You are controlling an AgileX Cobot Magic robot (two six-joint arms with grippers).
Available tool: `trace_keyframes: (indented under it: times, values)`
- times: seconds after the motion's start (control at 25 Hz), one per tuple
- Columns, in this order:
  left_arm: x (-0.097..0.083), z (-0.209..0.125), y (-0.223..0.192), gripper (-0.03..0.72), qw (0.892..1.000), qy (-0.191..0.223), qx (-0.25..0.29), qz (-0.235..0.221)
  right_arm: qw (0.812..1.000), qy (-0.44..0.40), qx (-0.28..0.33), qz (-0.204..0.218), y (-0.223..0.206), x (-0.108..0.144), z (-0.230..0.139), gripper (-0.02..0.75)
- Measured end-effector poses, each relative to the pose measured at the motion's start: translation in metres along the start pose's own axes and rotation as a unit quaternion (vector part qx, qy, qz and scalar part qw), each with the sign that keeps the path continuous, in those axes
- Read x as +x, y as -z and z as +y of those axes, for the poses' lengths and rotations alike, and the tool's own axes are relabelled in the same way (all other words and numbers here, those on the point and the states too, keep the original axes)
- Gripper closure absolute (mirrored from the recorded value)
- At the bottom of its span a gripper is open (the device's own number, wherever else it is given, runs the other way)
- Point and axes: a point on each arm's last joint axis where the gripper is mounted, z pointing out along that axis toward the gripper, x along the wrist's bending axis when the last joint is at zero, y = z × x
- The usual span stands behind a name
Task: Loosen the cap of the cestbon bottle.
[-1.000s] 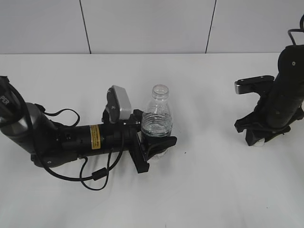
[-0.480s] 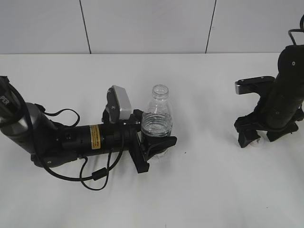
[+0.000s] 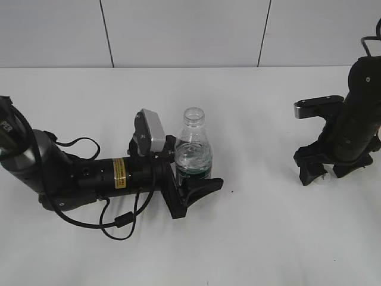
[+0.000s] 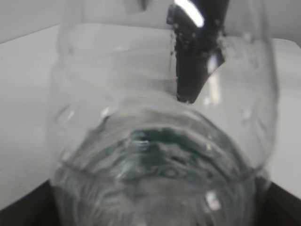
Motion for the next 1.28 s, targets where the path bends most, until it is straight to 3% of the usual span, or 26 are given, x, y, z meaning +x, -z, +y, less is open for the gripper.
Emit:
trace_keyframes:
  times: [0.52, 0.92, 1.28]
  values:
    - [0.002, 0.01, 0.001, 0.113, 0.999, 0.044, -0.008, 0.005, 1.0, 0.009, 0.005, 0.0, 0.0, 0.0, -0.001, 0.143]
    - [0.004, 0.063, 0.008, 0.111, 0.997, 0.049, -0.059, 0.008, 1.0, 0.015, 0.009, 0.001, 0.0, 0.0, -0.002, 0.144]
    - [-0.006, 0.135, 0.028, 0.111, 0.992, 0.05, -0.114, -0.007, 1.0, 0.018, -0.005, -0.001, 0.012, 0.0, 0.0, 0.144]
